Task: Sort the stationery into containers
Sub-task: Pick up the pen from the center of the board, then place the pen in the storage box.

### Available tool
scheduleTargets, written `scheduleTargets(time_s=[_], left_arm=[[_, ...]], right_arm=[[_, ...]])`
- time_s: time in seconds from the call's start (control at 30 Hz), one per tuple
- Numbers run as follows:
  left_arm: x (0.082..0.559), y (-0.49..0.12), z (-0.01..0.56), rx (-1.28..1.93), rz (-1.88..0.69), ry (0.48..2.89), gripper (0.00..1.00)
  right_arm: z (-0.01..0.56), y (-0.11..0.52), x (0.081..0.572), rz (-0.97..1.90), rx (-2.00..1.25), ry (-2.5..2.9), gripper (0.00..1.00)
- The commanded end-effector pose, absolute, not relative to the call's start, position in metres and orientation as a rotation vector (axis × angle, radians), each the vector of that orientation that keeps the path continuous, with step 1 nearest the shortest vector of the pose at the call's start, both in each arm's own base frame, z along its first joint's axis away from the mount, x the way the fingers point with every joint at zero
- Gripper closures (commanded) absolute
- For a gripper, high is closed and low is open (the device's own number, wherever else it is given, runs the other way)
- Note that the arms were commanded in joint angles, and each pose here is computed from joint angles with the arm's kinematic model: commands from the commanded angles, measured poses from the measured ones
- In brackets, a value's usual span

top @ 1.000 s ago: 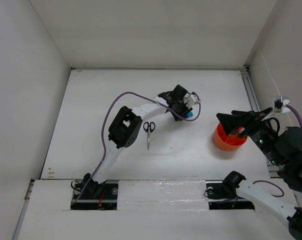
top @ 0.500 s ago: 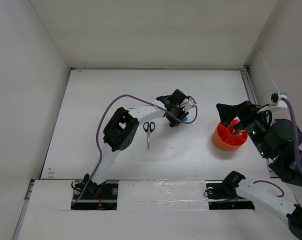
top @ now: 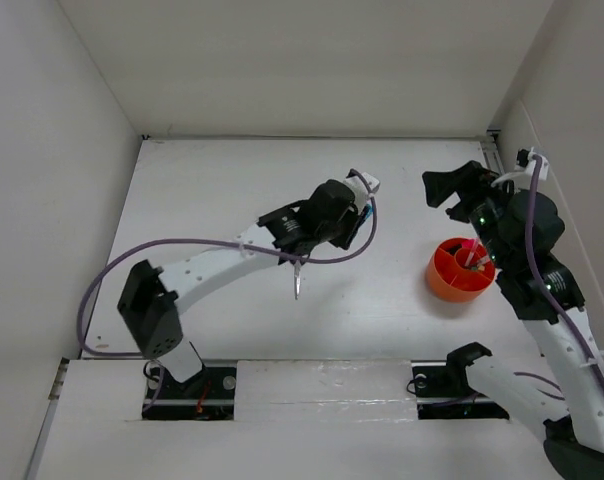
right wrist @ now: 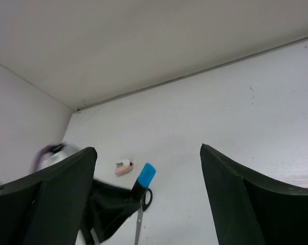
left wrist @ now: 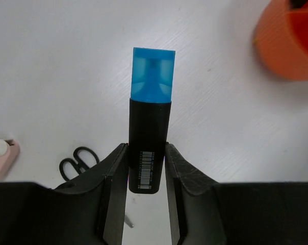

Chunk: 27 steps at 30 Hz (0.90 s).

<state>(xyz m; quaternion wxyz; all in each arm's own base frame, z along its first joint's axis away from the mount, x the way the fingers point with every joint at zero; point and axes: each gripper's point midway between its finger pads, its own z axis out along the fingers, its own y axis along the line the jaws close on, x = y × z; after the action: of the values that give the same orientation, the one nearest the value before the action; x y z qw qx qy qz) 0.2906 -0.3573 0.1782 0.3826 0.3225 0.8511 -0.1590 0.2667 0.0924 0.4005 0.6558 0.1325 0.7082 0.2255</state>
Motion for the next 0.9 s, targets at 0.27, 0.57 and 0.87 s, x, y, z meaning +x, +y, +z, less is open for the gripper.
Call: scheduleTargets(time_s=[0.27,0.57,0.87], left_arm=[[0.241,-0.352,0.294,0.597,-0.683,1.857,1.0],[0.228,-0.354,0.312,0.626,-0.774,1.764,1.0],[0.228,-0.35,0.317,0.609,-0.775,1.747,1.0]], right_arm=[[0.419,0.174,0.287,1.048,0.027,1.502,0.21],[0.377,0.222,0.285,1.109,-0.01,1.624,0.28],[0.346,0.221,0.285,1.075,0.024,1.68,0.38]])
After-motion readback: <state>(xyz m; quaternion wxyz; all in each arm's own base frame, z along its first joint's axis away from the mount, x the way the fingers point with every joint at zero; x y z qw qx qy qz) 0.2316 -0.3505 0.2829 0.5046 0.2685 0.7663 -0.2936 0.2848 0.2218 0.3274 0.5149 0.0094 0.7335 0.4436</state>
